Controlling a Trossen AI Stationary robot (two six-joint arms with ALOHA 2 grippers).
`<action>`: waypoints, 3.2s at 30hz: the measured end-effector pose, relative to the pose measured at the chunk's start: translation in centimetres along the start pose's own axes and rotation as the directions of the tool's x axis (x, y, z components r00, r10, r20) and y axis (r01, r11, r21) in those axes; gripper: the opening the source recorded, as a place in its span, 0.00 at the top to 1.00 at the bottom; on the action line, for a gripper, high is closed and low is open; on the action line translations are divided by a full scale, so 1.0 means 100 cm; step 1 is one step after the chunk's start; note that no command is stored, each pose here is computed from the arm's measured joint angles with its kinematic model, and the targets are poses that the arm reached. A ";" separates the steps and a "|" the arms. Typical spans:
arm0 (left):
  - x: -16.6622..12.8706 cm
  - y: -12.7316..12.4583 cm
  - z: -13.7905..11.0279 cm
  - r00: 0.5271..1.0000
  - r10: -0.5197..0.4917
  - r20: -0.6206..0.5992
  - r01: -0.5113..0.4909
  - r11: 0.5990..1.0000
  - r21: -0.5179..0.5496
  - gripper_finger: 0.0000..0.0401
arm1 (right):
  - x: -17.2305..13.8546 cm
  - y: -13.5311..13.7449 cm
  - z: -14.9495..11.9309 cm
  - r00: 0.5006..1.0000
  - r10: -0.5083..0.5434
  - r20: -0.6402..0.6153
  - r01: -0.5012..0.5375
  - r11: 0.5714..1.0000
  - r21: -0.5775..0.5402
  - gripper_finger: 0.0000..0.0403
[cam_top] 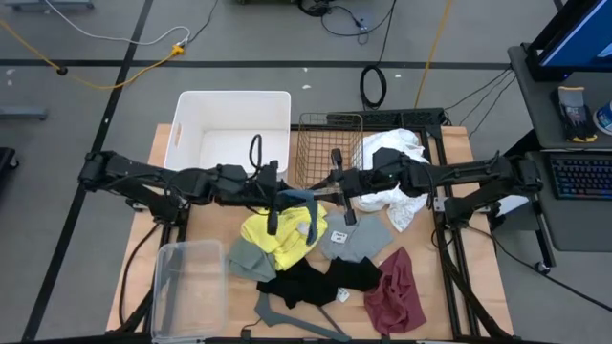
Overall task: Pick & Place Cloths
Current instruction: Put the blue sock into the transparent bin
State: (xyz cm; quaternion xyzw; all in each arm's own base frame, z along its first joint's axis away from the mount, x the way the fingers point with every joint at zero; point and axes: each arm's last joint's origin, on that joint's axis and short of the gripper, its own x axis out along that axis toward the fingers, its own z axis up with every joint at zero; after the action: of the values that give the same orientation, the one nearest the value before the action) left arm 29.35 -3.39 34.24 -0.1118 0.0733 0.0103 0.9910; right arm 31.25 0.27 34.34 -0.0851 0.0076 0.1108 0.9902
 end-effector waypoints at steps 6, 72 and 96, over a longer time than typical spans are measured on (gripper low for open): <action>-0.024 -0.009 0.032 0.991 -0.034 -0.127 0.009 0.982 -0.191 0.99 | -0.011 0.004 -0.009 0.985 0.033 -0.168 -0.032 0.999 0.008 0.67; -0.102 -0.133 -0.031 0.204 -0.116 -0.972 -0.746 0.624 -0.231 1.00 | -0.015 0.008 -0.024 0.972 0.049 -0.229 -0.028 0.995 0.094 0.61; -0.115 -0.131 -0.126 0.009 0.014 -1.000 -0.814 0.580 0.001 0.90 | -0.015 0.008 -0.024 0.972 0.054 -0.229 -0.027 0.993 0.119 0.61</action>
State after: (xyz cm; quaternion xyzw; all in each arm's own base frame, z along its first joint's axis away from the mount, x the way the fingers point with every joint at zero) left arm 16.67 -18.96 26.70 -0.3712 0.6975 0.2844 0.5431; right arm 29.64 0.35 31.92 -0.0401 0.1310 0.1198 0.9833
